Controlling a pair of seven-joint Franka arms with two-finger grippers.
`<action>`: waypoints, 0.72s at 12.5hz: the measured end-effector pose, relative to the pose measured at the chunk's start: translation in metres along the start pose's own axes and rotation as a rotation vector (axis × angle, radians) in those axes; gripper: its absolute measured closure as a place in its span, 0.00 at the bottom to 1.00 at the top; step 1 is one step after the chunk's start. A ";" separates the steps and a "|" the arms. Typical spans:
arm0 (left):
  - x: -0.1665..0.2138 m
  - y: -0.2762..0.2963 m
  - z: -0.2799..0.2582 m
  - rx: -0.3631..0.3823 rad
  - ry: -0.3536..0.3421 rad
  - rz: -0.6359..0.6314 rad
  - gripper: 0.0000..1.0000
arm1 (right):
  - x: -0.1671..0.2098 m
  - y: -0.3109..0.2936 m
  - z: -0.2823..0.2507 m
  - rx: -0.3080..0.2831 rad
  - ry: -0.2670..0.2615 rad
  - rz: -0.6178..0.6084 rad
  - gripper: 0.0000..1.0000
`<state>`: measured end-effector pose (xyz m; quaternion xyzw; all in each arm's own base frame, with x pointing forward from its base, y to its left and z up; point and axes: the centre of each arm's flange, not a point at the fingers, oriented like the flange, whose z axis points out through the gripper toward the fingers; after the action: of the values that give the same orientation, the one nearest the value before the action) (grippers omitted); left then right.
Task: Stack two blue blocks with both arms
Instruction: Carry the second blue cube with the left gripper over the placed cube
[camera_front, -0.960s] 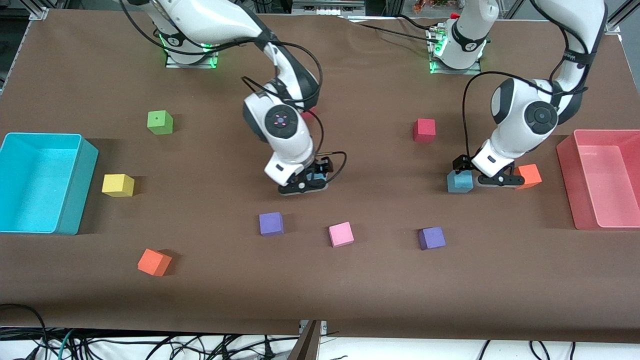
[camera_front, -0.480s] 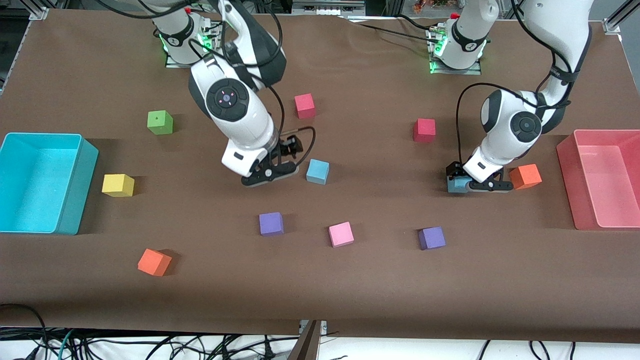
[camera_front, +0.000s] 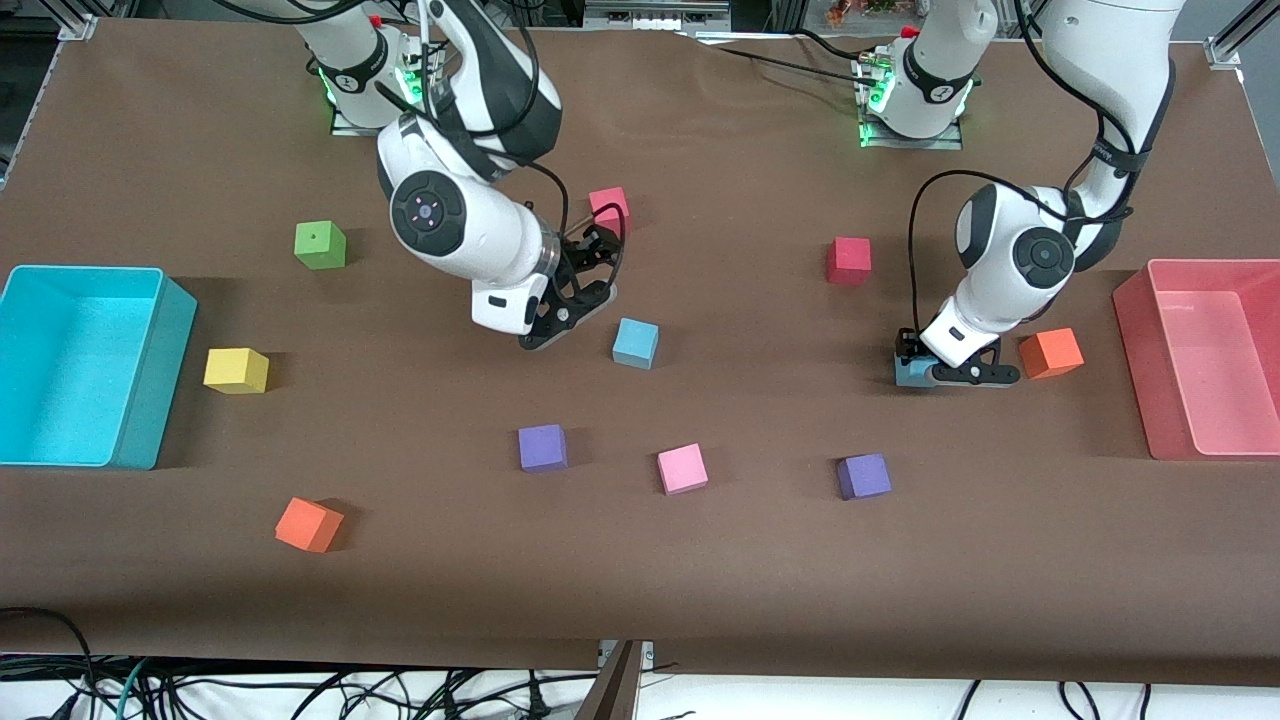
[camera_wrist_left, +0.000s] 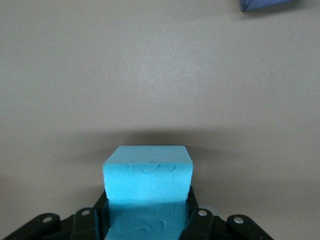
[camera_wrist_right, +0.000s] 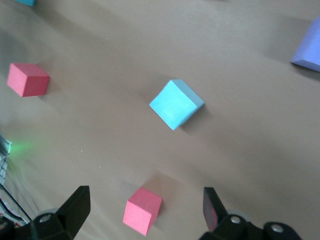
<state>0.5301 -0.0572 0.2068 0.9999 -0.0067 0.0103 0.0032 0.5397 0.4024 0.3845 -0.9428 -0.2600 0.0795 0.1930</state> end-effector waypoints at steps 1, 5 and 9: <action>0.003 0.001 -0.006 -0.001 0.007 0.001 0.43 | -0.003 0.008 0.014 0.041 0.031 -0.019 0.00; 0.018 0.021 -0.079 -0.005 -0.017 0.031 0.43 | -0.024 0.051 0.077 0.125 0.185 -0.075 0.00; 0.035 0.097 -0.177 -0.046 -0.061 0.016 0.44 | -0.035 0.068 0.141 0.100 0.343 -0.174 0.00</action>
<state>0.5603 -0.1534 0.3852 0.9993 -0.0153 -0.0202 0.0259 0.5063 0.3760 0.2298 -0.9058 -0.2994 -0.0864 0.2871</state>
